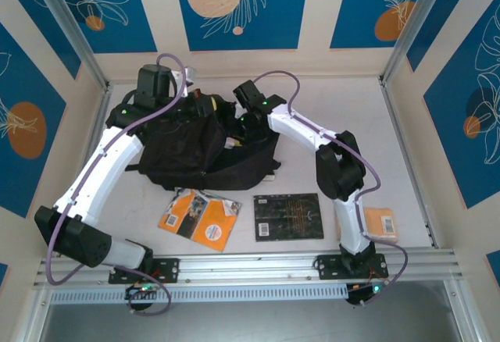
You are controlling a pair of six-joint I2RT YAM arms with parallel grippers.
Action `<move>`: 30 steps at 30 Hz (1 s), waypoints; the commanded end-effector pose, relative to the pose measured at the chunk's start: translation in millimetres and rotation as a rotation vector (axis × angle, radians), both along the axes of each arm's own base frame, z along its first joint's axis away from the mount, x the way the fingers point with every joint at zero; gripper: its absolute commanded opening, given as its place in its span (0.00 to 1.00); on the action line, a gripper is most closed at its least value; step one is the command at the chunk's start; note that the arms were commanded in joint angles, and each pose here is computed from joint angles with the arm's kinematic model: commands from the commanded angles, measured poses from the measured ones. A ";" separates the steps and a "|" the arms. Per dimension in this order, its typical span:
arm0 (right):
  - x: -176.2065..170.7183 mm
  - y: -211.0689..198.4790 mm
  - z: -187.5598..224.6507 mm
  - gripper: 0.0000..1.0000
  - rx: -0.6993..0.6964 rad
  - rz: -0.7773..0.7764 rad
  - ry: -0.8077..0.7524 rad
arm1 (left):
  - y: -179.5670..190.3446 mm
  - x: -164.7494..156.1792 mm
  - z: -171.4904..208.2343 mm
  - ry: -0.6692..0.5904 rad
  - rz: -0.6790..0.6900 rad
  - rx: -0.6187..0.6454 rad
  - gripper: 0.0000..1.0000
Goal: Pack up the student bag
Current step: Place the personal item in the student bag.
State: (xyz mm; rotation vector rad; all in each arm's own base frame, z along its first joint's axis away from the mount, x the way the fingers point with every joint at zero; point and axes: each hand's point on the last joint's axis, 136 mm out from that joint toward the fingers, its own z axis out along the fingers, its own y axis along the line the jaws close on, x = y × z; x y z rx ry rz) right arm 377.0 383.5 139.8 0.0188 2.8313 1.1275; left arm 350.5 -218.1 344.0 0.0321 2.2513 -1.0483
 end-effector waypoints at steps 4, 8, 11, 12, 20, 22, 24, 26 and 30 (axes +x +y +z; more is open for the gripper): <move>-7.2 -8.7 34.3 0.73 0.104 0.006 -0.038 | 1.2 5.3 11.8 -0.051 -0.004 -0.011 0.00; -16.0 -12.9 41.3 0.67 0.140 0.024 -0.062 | -2.2 6.3 -7.6 -0.004 -0.021 -0.007 0.00; -25.0 -14.2 47.2 0.56 0.167 0.039 -0.089 | 0.2 6.2 -28.1 0.035 -0.012 0.019 0.00; -27.7 -14.9 47.6 0.52 0.179 0.042 -0.093 | 0.1 5.0 -35.6 0.050 -0.014 0.027 0.00; -45.7 -6.4 46.6 0.36 0.211 0.085 -0.099 | 1.6 -2.8 -82.7 0.163 -0.024 0.065 0.26; -47.5 -3.8 45.0 0.35 0.209 0.091 -0.096 | 2.3 -5.4 -87.1 0.177 -0.026 0.067 0.36; -49.0 -1.3 44.4 0.34 0.206 0.096 -0.096 | 4.3 -8.5 -88.5 0.179 -0.023 0.073 0.43; -49.9 0.1 44.9 0.34 0.205 0.099 -0.099 | 6.9 -10.8 -87.1 0.170 -0.016 0.080 0.47; -50.4 3.5 48.0 0.33 0.189 0.102 -0.108 | 9.3 -16.6 -84.8 0.166 -0.014 0.083 0.54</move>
